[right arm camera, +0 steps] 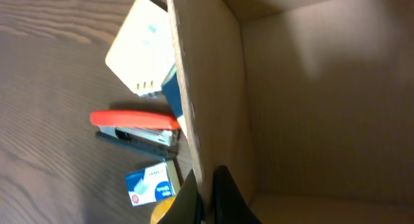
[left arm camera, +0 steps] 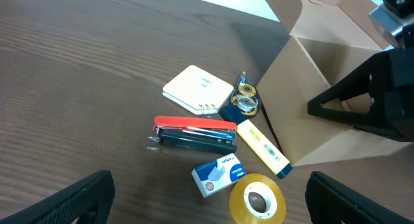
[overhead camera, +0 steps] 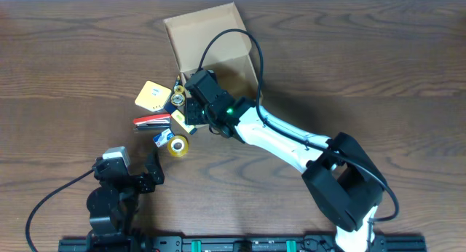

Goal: Pack container

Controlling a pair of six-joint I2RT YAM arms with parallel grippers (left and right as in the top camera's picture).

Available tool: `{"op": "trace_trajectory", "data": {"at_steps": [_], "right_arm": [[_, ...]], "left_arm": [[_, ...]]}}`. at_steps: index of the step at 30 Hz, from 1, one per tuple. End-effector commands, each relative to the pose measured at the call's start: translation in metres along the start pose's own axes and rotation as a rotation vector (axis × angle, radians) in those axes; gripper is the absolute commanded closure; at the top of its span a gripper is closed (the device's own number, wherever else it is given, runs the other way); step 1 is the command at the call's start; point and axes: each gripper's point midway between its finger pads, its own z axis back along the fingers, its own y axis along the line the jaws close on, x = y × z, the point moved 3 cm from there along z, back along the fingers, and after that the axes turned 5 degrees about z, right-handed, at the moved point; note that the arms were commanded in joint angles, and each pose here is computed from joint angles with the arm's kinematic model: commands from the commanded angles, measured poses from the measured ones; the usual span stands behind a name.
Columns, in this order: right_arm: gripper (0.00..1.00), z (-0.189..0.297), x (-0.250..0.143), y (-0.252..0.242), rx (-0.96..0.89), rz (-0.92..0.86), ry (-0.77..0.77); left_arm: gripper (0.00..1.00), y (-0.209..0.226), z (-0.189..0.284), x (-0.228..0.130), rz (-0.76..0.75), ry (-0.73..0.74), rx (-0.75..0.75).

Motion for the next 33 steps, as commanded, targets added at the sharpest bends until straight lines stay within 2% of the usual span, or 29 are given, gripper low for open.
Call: {"op": "trace_trajectory", "data": {"at_steps": [1, 8, 16, 33], "right_arm": [[0.99, -0.006, -0.015, -0.013, -0.063, -0.089, 0.078], [0.99, 0.031, 0.008, -0.024, -0.236, -0.137, 0.042], [0.99, 0.043, 0.010, -0.057, -0.358, -0.210, 0.063], [0.99, 0.044, 0.009, -0.065, -0.354, -0.097, 0.115]], "left_arm": [[0.05, 0.004, -0.003, -0.006, 0.002, 0.010, 0.014], [0.05, 0.004, -0.003, -0.006, 0.002, 0.010, 0.014], [0.05, 0.004, -0.003, -0.006, 0.002, 0.010, 0.014], [0.05, 0.004, -0.003, -0.006, 0.002, 0.010, 0.014]]}}
